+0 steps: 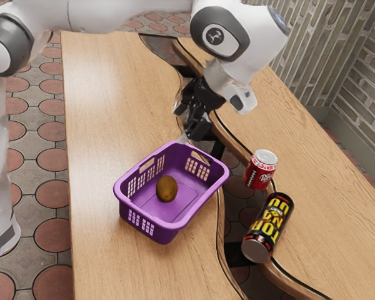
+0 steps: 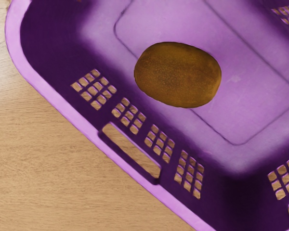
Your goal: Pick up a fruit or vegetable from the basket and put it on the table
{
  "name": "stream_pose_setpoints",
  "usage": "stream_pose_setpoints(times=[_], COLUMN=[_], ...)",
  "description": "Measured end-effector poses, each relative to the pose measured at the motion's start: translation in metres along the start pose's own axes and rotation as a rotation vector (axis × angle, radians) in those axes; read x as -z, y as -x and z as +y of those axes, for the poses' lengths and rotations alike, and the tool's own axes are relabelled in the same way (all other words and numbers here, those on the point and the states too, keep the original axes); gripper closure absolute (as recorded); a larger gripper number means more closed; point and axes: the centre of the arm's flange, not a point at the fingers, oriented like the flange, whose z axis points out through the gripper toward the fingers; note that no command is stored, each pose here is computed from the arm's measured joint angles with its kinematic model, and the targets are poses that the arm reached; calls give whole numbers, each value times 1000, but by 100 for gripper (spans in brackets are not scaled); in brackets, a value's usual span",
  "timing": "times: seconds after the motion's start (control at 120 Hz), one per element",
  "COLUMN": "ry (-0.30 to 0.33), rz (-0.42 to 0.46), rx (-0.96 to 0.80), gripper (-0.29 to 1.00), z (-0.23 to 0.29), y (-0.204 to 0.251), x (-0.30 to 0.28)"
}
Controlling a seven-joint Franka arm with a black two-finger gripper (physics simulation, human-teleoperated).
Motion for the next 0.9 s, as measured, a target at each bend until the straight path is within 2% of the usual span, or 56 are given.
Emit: stream_pose_setpoints(times=[0.125,0.25,0.4,0.458,0.542,0.617,0.8,0.9], ry=[6,54,269,328,378,360,295,287], rz=[141,191,120,77,7,-49,100,129], rx=[-28,117,559,699,829,944,1110,1206], gripper=[0,0,0,0,0,0,0,0], z=[8,-56,-157,-159,-137,-107,-50,-44], y=[-20,-46,-66,-72,-88,-81,-70,-54], x=[10,6,-25,-32,-43,-76,-80,-99])
